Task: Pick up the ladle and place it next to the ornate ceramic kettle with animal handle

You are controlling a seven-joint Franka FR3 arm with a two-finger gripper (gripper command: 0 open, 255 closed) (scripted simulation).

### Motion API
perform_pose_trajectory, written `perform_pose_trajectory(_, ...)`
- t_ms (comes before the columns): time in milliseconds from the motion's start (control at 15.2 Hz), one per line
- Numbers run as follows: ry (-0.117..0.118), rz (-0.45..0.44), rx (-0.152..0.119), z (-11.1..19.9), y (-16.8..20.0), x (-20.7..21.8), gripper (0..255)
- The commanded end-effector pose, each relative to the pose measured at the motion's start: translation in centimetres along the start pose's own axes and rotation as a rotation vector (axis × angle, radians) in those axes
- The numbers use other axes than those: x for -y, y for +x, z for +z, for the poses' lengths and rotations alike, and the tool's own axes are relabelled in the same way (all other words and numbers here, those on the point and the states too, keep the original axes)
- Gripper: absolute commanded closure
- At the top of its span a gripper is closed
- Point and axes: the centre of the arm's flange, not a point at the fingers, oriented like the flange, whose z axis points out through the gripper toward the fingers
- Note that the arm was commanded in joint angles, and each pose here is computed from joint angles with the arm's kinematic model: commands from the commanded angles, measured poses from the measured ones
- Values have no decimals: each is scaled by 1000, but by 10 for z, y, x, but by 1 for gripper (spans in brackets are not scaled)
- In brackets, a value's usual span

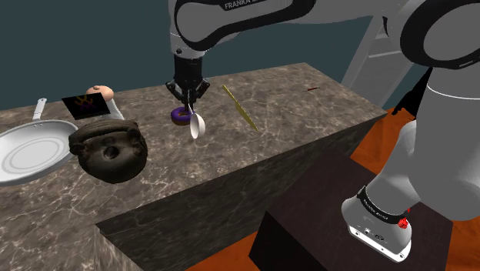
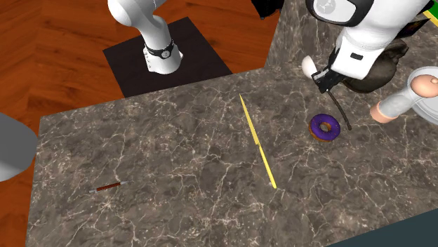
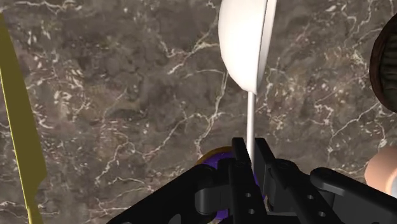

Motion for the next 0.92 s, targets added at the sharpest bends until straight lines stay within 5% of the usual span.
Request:
perform_pose_trajectory(0, 0, 0, 0, 12, 0, -1, 255)
perform_pose_trajectory(858, 0, 0, 0, 80, 2, -9, 255)
